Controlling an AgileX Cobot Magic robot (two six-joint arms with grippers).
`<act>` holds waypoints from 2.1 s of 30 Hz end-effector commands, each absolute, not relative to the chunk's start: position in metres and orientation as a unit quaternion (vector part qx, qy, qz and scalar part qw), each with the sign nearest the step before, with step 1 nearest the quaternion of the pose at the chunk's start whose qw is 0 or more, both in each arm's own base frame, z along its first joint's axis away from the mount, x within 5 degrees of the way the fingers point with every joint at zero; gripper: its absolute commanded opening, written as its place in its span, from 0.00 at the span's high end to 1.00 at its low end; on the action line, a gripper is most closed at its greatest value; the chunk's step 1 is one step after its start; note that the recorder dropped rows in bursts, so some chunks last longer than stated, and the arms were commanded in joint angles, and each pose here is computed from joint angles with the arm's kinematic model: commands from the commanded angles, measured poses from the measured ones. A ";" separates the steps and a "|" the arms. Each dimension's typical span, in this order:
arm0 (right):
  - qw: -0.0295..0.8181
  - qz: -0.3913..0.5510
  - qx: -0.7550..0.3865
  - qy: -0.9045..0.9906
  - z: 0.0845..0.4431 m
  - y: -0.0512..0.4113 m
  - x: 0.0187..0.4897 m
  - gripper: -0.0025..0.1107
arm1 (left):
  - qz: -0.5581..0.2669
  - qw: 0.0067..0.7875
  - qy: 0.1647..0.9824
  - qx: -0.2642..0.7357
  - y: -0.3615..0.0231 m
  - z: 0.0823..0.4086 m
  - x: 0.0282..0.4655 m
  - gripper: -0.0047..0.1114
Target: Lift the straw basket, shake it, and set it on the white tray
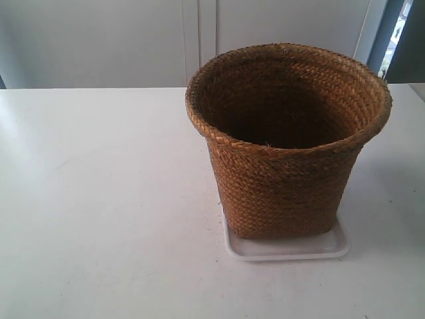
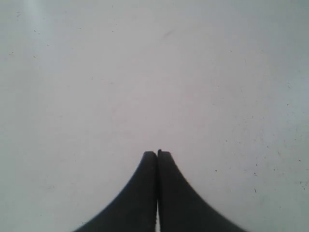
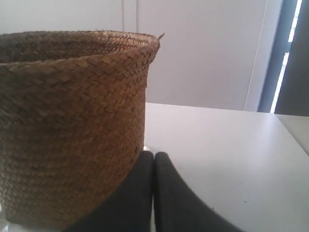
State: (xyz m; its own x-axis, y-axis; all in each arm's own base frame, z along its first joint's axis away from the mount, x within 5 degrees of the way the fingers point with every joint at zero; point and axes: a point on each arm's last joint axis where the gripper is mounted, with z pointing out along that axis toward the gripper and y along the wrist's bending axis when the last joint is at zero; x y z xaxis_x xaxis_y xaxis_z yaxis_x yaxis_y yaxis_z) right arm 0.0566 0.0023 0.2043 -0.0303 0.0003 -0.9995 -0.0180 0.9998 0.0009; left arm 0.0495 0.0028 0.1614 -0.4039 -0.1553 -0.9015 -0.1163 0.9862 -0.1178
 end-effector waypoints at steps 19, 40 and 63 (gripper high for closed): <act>0.613 -0.008 0.026 0.790 0.183 0.000 0.054 0.98 | -0.015 0.537 0.840 -0.081 0.003 0.160 0.049 0.96; 0.614 -0.005 0.033 0.789 0.183 0.000 0.054 0.98 | -0.015 0.537 0.840 -0.081 0.003 0.160 0.049 0.96; 0.614 -0.005 0.033 0.789 0.183 0.000 0.054 0.98 | -0.015 0.537 0.840 -0.081 0.003 0.160 0.049 0.96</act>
State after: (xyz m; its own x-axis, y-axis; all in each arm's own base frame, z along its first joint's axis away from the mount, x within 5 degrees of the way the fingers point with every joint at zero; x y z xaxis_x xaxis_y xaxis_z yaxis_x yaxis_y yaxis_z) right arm 0.0540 0.0003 0.1842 -0.2454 0.0435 -0.9684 0.0482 0.9983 0.0326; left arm 0.0495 0.0028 0.1614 -0.4040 -0.1538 -0.9017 -0.1164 0.9864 -0.1161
